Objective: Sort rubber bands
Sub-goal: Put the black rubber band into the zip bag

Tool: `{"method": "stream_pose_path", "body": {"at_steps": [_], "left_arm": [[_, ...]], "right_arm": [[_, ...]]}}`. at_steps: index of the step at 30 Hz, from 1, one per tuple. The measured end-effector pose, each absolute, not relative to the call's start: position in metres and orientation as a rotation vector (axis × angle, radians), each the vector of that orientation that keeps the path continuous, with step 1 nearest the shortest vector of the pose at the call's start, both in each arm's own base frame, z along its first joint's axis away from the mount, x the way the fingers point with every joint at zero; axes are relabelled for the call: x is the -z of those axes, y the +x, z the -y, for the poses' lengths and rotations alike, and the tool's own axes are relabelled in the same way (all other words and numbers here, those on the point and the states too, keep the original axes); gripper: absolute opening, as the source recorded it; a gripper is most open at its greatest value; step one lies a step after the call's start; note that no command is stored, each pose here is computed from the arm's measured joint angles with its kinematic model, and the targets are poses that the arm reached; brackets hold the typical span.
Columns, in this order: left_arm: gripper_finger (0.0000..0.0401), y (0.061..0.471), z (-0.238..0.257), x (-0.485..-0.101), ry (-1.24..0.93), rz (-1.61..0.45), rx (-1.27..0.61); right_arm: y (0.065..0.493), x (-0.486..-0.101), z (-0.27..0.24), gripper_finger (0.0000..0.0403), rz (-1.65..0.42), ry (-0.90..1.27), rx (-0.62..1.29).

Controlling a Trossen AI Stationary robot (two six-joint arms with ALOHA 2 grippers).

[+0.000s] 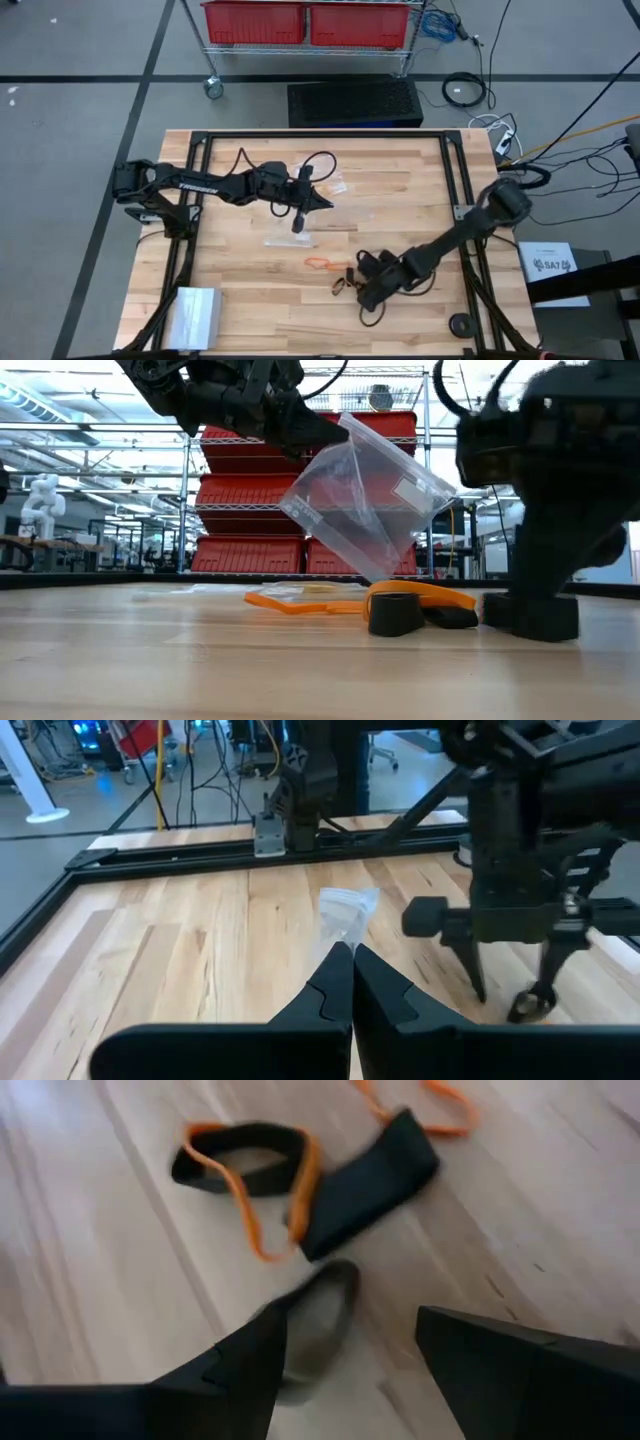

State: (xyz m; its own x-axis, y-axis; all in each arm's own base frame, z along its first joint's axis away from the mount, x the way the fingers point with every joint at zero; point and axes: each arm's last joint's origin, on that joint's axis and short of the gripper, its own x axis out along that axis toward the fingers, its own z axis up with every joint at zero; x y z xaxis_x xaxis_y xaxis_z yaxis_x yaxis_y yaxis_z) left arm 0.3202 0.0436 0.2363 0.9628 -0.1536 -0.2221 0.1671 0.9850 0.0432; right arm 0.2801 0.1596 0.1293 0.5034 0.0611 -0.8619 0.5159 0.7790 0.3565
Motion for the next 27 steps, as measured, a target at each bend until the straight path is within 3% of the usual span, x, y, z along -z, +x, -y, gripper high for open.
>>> {"method": "stream_pose_path", "body": {"at_steps": [5, 12, 19, 23, 27], "left_arm": [[0.0000, 0.320, -0.044, -0.234, 0.056, -0.245, 0.164], [0.0000, 0.320, -0.044, -0.235, 0.079, -0.233, 0.166], [0.0000, 0.320, -0.044, -0.235, 0.080, -0.230, 0.166], [0.0000, 0.320, -0.044, -0.235, 0.079, -0.231, 0.166], [0.0000, 0.320, -0.044, -0.235, 0.078, -0.231, 0.166]], "right_arm": [[0.293, -0.121, -0.161, 0.0195, -1.111, 0.579, 0.398], [0.298, -0.141, -0.165, 0.0017, -1.177, 0.429, 0.441], [0.296, -0.206, -0.157, 0.0002, -1.134, 0.207, 0.504], [0.283, -0.255, -0.143, 0.0001, -0.983, 0.068, 0.615], [0.277, -0.279, -0.127, 0.0001, -0.890, 0.030, 0.673]]}}
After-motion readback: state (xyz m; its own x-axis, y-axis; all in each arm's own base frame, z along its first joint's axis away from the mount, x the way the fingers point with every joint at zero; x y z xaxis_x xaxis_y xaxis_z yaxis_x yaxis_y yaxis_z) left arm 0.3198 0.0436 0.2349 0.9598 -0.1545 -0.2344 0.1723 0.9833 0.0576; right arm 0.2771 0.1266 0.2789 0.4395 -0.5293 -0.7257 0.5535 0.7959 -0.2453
